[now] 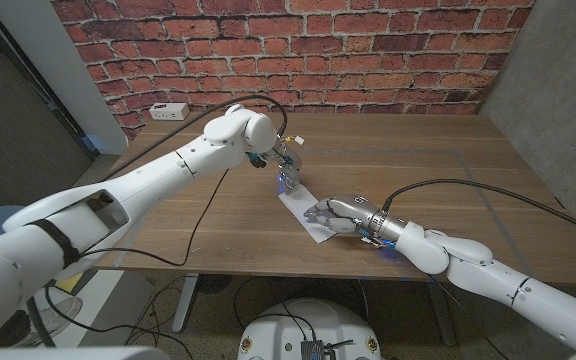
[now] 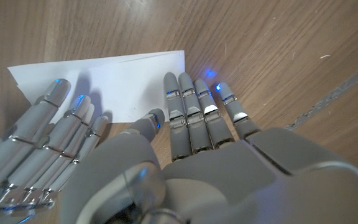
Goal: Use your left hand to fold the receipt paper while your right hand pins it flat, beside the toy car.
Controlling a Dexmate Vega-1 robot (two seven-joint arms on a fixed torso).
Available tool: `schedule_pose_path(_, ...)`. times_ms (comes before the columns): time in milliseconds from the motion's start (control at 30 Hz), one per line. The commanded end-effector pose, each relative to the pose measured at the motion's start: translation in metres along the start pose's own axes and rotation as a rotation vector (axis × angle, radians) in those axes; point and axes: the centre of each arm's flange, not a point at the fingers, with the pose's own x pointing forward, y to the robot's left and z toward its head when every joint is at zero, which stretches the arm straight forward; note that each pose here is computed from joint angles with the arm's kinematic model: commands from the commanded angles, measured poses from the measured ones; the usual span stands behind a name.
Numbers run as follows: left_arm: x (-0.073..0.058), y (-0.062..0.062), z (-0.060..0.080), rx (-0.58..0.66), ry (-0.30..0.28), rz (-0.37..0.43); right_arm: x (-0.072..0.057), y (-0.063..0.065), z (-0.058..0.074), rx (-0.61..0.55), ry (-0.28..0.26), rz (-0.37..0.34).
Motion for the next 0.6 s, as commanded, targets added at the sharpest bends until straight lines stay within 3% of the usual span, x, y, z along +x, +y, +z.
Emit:
schedule_pose_path(33, 0.016, 0.004, 0.006, 0.029, -0.032, -0.082, 0.001, -0.001, -0.004, 0.009, 0.005, -0.014)
schedule_pose_path(433, 0.026, -0.001, 0.017, 0.191, 0.138, -0.120, -0.001, -0.002, -0.006, 0.020, 0.006, -0.024)
schedule_pose_path(600, 0.023, -0.001, 0.021, 0.217, 0.153, -0.096, -0.002, -0.001, -0.006, 0.024, 0.004, -0.024)
